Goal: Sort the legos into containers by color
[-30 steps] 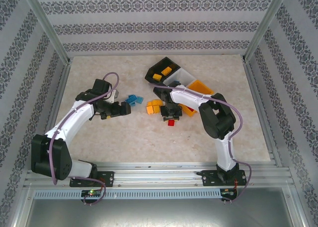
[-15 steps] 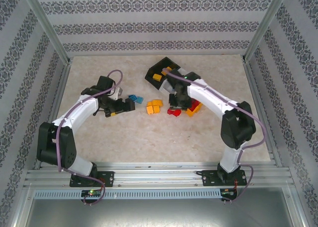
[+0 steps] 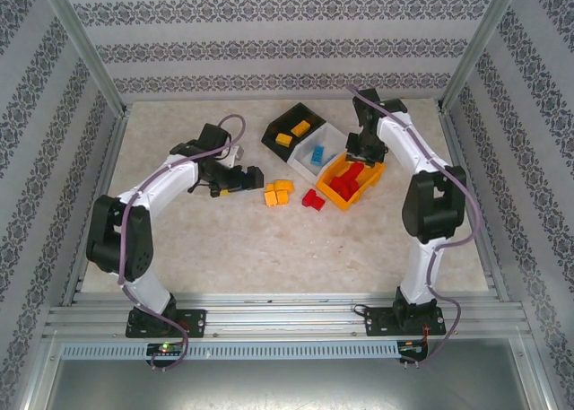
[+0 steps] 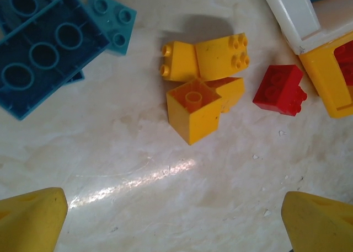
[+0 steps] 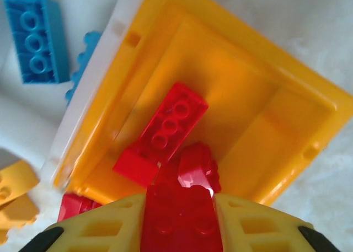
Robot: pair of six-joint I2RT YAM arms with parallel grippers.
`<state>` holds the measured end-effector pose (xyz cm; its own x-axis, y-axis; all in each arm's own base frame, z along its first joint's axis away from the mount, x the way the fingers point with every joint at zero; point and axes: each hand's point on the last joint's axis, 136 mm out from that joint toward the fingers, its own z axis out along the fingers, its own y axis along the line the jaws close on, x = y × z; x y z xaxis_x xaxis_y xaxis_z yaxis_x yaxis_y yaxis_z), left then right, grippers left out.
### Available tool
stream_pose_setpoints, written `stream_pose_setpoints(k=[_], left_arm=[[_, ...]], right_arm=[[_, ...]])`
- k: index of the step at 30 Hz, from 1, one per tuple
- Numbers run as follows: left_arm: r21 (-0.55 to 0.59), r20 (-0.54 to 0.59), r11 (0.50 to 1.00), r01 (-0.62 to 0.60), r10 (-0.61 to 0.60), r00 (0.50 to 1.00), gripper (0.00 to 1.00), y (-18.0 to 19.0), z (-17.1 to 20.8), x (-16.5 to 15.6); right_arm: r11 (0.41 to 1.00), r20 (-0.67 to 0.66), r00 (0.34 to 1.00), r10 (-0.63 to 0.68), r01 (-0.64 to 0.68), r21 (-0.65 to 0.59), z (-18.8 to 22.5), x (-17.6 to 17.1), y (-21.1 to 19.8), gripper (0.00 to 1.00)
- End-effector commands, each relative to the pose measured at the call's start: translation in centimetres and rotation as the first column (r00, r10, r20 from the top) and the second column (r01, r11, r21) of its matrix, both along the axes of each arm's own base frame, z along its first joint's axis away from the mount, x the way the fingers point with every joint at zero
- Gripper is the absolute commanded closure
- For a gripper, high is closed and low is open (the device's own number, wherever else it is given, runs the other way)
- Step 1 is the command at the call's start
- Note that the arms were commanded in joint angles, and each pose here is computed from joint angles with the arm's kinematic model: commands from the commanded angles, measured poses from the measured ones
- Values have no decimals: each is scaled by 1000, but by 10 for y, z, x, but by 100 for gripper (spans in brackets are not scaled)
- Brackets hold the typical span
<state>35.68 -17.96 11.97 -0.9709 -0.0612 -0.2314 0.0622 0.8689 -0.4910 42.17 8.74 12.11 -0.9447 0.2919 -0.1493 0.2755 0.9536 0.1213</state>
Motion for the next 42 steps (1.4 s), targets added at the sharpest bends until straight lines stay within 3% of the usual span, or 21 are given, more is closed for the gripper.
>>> stream_pose_setpoints(k=[1, 8, 13, 17, 23, 27, 32, 38, 42], left_arm=[[27, -13, 1000, 8, -8, 1000, 0, -5, -1, 0], [35, -48, 999, 6, -4, 999, 0, -5, -9, -3], [34, -49, 999, 14, -12, 999, 0, -3, -8, -11], [22, -45, 1000, 13, -12, 999, 0, -2, -9, -21], [-24, 17, 1000, 3, -3, 1000, 0, -2, -2, -26], [-66, 69, 998, -16, 21, 997, 0, 2, 5, -20], [-244, 60, 959, -145, 164, 985, 0, 30, 6, -15], [-306, -10, 936, -174, 179, 984, 0, 47, -5, -7], [-305, -69, 929, -208, 196, 978, 0, 50, -19, -8]], right_arm=[[999, -24, 999, 36, -36, -1, -9, 9, -1, 69], [999, -39, 999, 34, -33, 16, -24, 21, 3, 67], [999, -50, 998, 30, -31, -13, -25, 18, -2, 56], [999, -47, 999, 20, -22, -47, -18, 10, -9, 40], [1000, 61, 998, -26, 26, 4, 32, 1, 1, 32], [996, 85, 995, -58, 51, 75, 53, -18, 27, 31], [1000, 30, 1000, -6, 6, 8, 60, -52, 70, 32], [997, -71, 995, 66, -68, -20, 28, -75, 133, 33], [996, -77, 994, 84, -82, 26, 11, -73, 180, 33]])
